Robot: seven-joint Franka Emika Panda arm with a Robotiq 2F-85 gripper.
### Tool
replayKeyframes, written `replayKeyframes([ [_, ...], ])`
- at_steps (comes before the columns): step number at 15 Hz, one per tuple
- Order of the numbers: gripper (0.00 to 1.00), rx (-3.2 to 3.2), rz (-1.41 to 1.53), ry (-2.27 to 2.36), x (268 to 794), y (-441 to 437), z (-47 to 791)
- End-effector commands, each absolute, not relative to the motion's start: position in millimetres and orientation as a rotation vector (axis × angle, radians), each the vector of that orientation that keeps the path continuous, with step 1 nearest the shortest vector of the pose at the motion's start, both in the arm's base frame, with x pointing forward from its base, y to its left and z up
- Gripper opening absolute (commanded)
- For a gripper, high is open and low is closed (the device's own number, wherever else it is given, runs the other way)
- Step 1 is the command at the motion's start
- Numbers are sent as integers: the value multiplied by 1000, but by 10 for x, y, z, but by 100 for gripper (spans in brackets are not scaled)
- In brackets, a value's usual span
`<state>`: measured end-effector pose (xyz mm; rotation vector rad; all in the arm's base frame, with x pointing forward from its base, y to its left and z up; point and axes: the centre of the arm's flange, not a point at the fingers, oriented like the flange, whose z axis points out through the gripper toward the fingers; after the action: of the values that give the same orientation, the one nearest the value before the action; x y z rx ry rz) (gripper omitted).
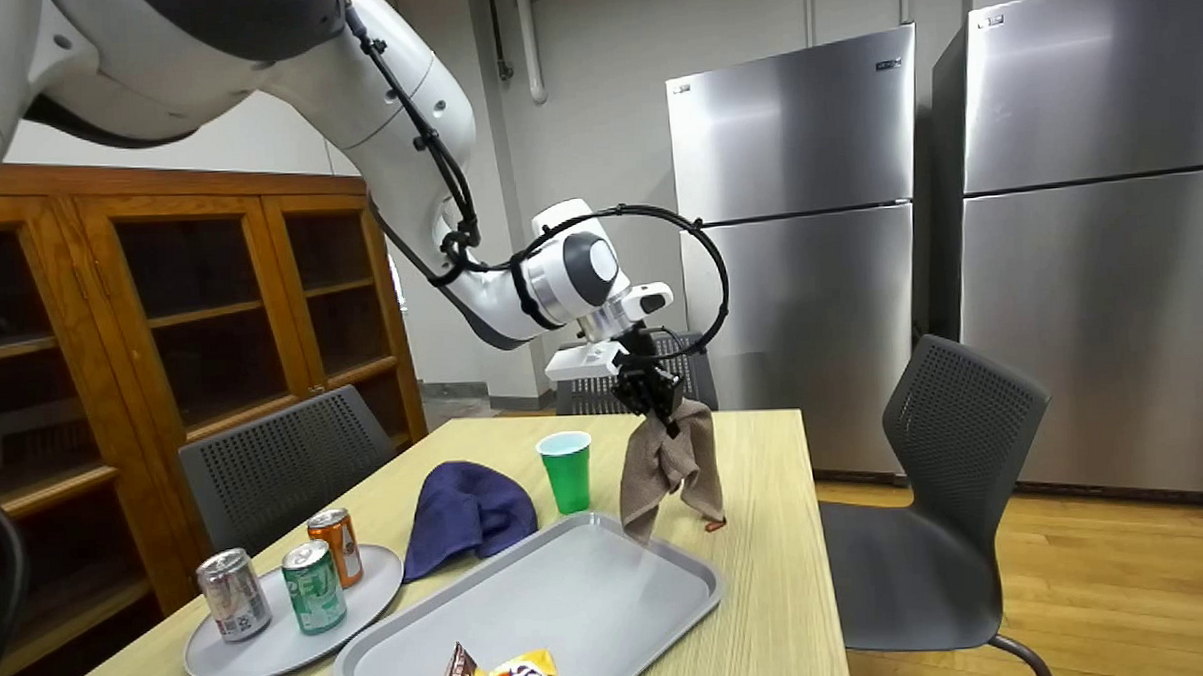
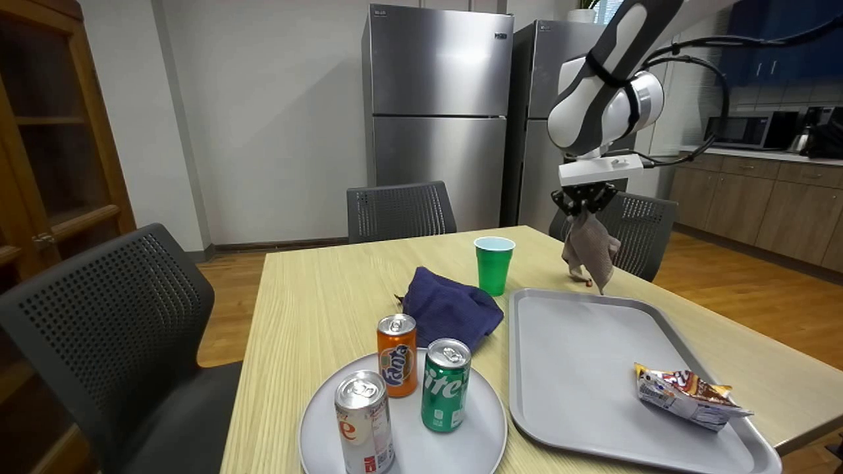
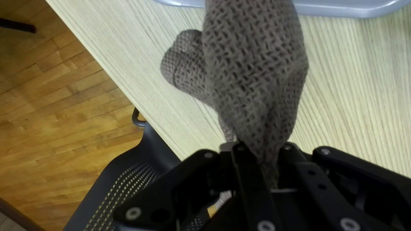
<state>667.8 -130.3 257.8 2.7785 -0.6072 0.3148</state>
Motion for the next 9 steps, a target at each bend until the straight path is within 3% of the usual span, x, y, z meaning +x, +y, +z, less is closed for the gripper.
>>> replayKeyframes([
  [1,3,2750,327,-675,6999,-1424,2627],
  [9,3,2705,315,-758,7315,-1532,2467],
])
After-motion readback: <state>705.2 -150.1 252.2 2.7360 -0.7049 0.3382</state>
